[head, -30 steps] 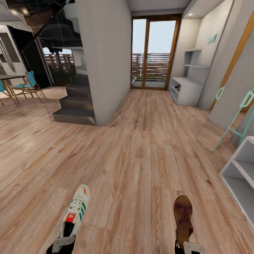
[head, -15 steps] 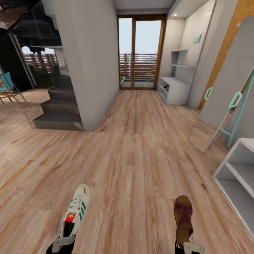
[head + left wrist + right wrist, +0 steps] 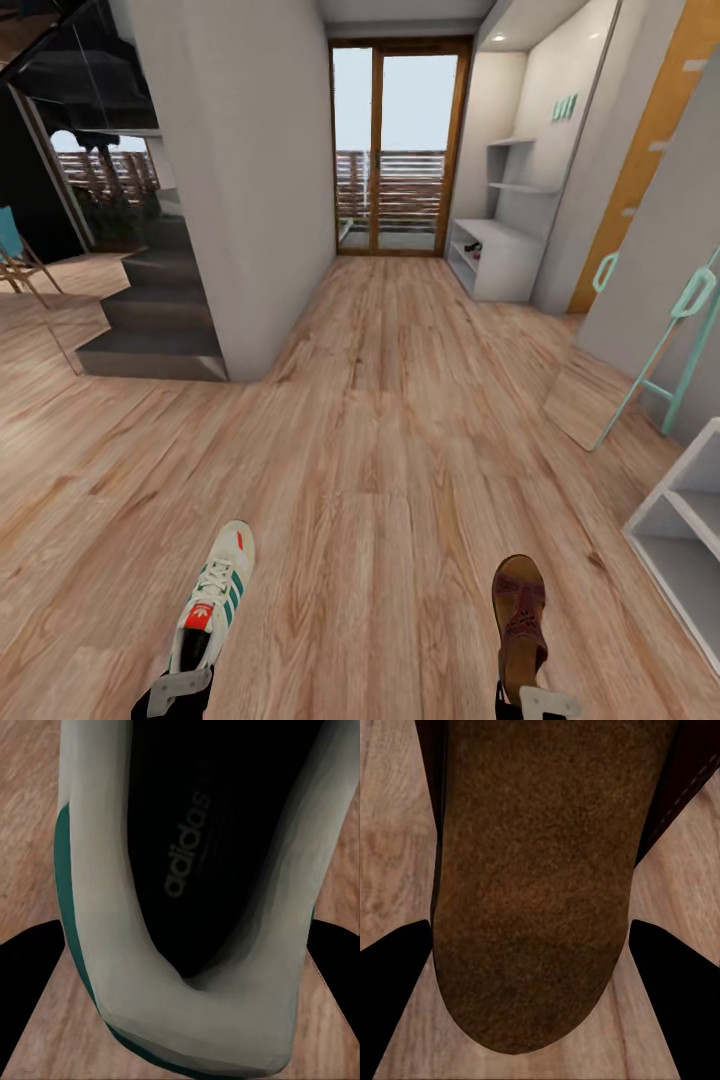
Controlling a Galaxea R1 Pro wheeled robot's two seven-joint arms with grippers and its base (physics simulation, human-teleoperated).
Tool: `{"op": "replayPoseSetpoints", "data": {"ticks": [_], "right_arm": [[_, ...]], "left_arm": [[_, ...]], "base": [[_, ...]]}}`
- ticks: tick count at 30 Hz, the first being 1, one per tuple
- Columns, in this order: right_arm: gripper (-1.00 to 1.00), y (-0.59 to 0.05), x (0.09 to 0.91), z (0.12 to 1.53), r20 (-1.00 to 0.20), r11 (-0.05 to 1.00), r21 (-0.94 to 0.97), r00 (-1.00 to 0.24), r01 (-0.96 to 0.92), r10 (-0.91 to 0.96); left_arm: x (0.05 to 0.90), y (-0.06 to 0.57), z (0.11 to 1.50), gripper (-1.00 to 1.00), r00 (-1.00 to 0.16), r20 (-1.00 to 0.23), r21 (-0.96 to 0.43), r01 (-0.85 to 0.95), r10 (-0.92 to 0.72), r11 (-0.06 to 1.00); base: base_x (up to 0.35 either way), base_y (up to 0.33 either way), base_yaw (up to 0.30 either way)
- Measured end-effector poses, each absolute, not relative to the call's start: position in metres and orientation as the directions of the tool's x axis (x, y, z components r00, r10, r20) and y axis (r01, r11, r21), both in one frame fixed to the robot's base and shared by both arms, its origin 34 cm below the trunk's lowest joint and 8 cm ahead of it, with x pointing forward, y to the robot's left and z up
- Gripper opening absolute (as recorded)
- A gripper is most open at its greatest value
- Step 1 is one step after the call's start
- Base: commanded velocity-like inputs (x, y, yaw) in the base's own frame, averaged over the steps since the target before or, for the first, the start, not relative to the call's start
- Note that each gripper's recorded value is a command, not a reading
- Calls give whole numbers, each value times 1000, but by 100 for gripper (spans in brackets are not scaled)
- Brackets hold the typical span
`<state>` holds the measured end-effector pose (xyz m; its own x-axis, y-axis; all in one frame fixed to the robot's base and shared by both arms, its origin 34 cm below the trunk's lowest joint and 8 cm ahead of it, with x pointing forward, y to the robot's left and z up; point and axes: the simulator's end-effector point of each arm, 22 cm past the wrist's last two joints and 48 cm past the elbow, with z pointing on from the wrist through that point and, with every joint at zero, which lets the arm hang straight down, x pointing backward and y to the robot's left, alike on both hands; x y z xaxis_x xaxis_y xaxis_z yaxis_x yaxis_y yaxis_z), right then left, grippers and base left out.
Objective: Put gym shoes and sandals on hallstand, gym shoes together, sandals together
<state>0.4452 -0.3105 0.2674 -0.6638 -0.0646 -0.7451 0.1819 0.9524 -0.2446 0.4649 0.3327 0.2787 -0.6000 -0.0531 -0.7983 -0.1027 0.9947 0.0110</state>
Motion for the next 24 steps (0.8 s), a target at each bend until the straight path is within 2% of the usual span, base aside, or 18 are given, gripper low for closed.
{"op": "replayPoseSetpoints", "data": {"ticks": [24], "right_arm": [[-100, -310, 443, 266, -741, 953, -246, -667, 175, -69]], "left_arm": [[465, 333, 279, -100, -600, -798, 11, -103, -53, 995]], "base": [[328, 0, 0]]}}
